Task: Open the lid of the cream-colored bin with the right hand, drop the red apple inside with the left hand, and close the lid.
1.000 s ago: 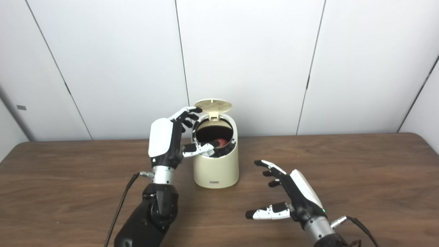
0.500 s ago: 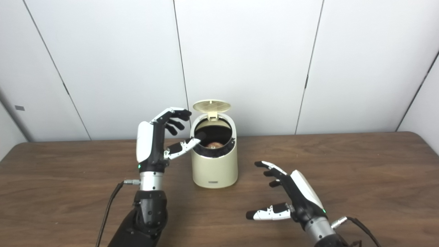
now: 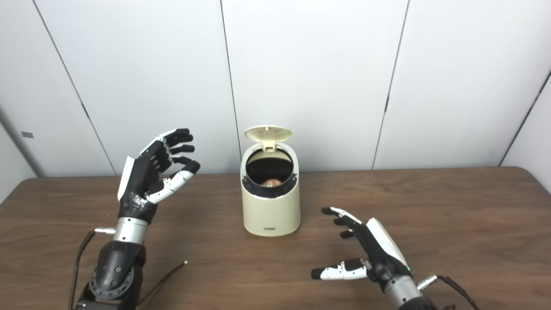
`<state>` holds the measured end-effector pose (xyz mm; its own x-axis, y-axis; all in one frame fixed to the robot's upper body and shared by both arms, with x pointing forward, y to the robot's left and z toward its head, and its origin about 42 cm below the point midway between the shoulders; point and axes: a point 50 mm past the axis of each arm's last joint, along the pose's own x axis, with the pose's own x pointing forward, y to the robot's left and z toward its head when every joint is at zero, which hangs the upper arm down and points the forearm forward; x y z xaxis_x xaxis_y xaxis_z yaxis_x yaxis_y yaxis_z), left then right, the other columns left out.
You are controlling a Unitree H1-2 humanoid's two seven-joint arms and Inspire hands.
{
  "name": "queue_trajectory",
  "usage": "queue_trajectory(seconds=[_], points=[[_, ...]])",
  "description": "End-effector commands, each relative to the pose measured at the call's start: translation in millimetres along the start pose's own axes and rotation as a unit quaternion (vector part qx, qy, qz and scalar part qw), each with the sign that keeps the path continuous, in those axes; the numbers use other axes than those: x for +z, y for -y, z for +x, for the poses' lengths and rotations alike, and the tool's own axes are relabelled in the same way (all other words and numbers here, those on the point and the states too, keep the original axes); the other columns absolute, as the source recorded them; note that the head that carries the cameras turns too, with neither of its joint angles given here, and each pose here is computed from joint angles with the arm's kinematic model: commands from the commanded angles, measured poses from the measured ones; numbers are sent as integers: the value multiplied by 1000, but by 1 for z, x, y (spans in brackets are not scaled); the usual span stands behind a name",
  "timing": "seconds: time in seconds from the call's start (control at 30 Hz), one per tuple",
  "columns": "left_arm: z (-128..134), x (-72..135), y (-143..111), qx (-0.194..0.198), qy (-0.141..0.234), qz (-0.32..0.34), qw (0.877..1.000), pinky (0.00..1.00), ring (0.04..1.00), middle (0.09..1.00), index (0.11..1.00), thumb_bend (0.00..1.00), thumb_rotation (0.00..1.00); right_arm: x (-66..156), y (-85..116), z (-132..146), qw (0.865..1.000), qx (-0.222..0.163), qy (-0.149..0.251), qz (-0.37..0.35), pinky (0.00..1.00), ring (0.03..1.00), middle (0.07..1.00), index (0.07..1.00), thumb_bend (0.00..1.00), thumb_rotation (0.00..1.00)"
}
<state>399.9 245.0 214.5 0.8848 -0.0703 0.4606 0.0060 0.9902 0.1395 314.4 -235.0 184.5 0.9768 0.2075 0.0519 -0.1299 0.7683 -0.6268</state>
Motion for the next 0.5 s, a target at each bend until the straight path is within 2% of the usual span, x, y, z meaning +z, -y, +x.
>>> queue_trajectory(seconds=[0.0, 0.1, 0.17, 0.27, 0.37, 0.47], points=[[4, 12, -3, -5, 18, 3, 1000, 589, 694, 757, 773, 641, 188, 13, 15, 5, 999, -20, 37, -11, 736, 852, 902, 834, 753, 161], [-5, 5, -7, 2, -8, 15, 1000, 564, 678, 741, 755, 633, 156, 12, 16, 6, 999, -22, 40, -12, 739, 853, 899, 838, 752, 166], [-11, 1, -9, 5, -20, 16, 1000, 524, 647, 721, 739, 629, 60, 13, 16, 7, 999, -23, 41, -12, 719, 837, 896, 842, 753, 175], [-21, -7, -11, 9, -40, 15, 999, 505, 619, 696, 717, 638, 9, 14, 17, 8, 999, -24, 45, -11, 719, 827, 896, 847, 751, 169], [-33, -18, -11, 11, -63, 7, 998, 508, 620, 695, 716, 624, 0, 14, 18, 10, 998, -28, 53, -1, 705, 808, 894, 845, 755, 135], [-47, -31, -9, 15, -88, 0, 996, 512, 627, 697, 719, 601, 0, 14, 20, 12, 998, -29, 52, -1, 693, 814, 897, 849, 754, 157]])
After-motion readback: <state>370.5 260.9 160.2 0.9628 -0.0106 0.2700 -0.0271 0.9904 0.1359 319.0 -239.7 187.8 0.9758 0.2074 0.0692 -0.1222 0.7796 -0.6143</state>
